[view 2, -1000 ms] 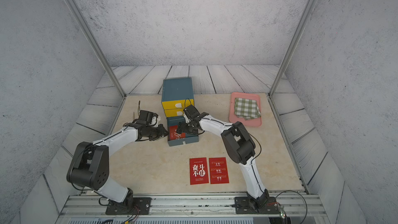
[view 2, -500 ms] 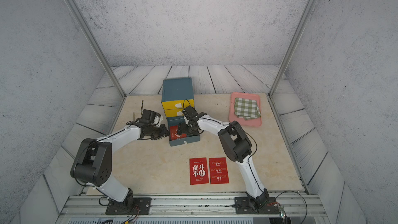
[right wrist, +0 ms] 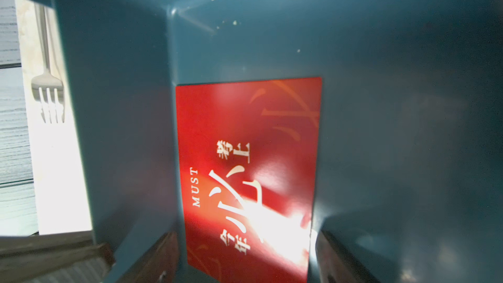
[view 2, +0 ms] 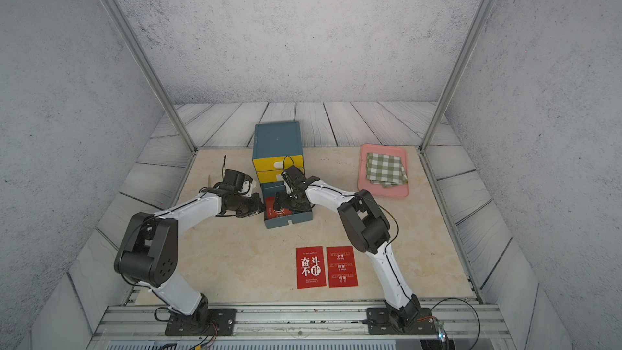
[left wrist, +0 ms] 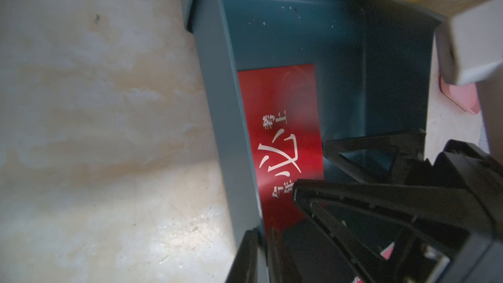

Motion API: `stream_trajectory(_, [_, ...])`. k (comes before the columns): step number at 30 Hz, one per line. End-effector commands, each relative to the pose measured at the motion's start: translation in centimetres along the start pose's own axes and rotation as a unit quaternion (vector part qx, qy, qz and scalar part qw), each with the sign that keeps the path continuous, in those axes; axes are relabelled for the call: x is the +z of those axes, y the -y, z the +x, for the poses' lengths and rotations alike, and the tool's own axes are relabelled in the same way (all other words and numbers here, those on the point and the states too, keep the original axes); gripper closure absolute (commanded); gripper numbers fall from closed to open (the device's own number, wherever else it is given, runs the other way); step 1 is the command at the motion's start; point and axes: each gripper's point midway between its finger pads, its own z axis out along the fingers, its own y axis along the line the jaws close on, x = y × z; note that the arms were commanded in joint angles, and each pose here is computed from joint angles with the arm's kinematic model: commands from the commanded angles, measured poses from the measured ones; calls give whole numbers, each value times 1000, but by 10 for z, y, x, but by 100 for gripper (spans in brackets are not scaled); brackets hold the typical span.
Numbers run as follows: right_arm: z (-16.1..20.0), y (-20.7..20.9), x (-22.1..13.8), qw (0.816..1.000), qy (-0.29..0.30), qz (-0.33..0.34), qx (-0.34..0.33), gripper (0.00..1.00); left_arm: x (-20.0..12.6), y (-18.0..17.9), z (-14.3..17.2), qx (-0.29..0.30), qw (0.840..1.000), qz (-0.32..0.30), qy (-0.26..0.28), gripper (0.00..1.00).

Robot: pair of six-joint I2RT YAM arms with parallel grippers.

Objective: Take the postcards out of the drawer
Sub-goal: Pick up the postcard from the drawer.

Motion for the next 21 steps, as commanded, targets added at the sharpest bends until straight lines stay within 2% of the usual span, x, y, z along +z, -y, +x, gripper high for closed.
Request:
stream_trajectory(1, [25, 21, 28, 999, -41, 21, 24, 17, 4, 7, -3, 17, 1000, 9, -5, 87])
stream_trajectory(12, [27, 25, 33, 998, -41, 24, 31, 16, 4, 9, -2, 20, 1000, 10, -5, 88])
stream_trajectory(21, [17, 24, 17, 999, -22, 41, 17, 16, 3, 9, -2, 21, 1000, 7, -5, 89])
